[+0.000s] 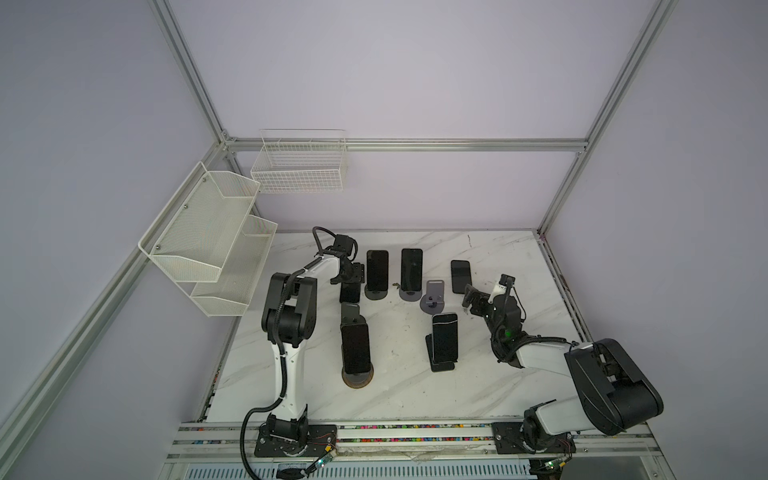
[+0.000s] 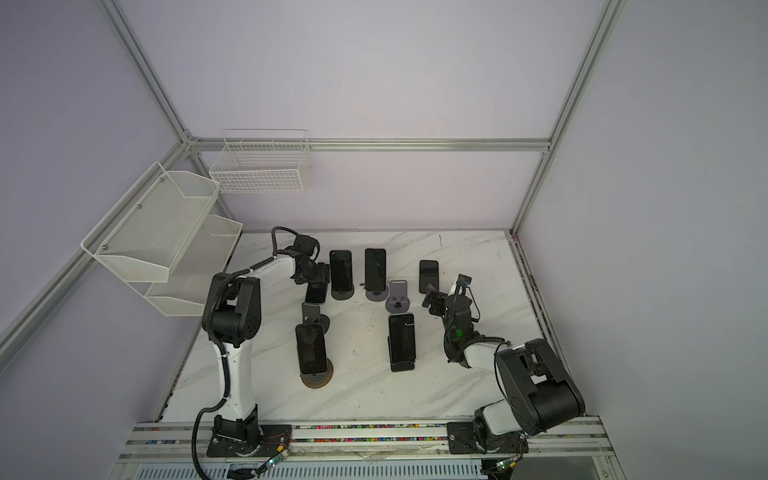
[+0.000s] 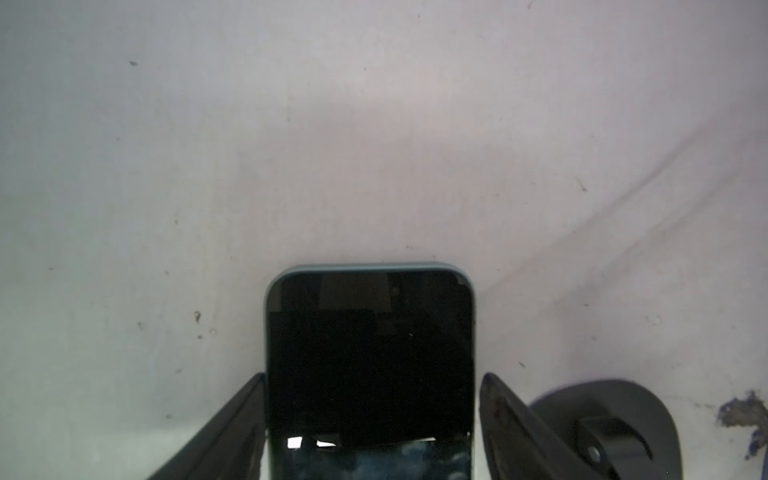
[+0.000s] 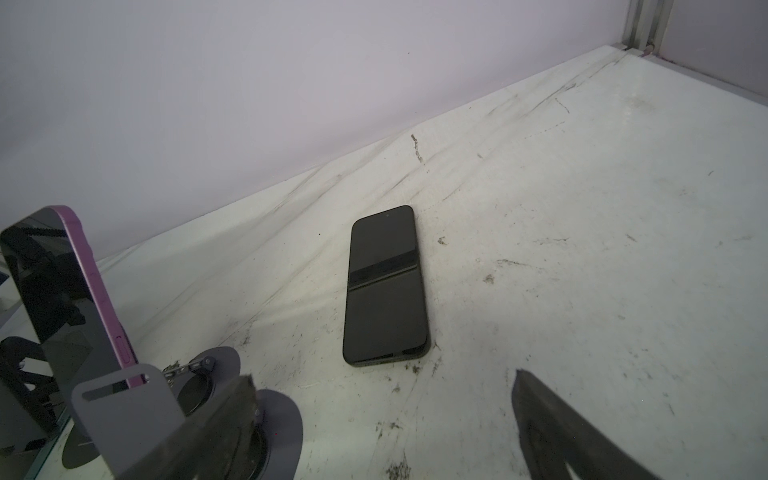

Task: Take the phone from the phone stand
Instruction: 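Open the left gripper to set the phone flat on the table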

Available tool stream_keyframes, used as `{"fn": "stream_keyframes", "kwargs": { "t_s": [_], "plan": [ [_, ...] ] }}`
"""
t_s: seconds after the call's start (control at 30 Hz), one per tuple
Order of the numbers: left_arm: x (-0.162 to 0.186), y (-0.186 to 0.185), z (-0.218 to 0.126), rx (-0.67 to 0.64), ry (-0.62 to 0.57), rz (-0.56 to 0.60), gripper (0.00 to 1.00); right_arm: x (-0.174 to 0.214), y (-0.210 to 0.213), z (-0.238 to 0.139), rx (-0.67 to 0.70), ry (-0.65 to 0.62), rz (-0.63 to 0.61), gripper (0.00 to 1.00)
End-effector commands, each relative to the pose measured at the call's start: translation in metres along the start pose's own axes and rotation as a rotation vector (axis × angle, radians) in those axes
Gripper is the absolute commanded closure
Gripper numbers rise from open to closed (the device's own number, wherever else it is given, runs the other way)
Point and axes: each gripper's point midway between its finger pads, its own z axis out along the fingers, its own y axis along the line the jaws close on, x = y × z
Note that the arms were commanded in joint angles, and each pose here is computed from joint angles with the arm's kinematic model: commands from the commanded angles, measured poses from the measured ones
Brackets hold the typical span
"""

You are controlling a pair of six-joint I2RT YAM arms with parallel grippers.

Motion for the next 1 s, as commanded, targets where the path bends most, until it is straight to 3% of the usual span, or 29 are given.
{"fn": "stream_keyframes", "kwargs": {
  "t_s": [0.0,0.3,0.63,0.97],
  "plan": [
    [0.014,-0.004,0.013,0.018,0.08,-0.002,0.21,-0.004,0.003,0.004,0.006,-0.004,0.008,0.03],
    [-0.014,0.0,-0.021,-0.013,0.009,-0.004,0.17,-0.004,0.003,0.004,0.006,-0.002,0.008,0.03],
    [-0.055,0.002,-0.102,-0.002,-0.145,-0.022,0.14,-0.002,0.004,0.006,0.006,0.007,0.005,0.03],
    [-0.052,0.004,-0.192,0.024,-0.276,-0.028,0.14,0.0,0.003,0.008,0.011,0.018,0.01,0.03]
  ]
}}
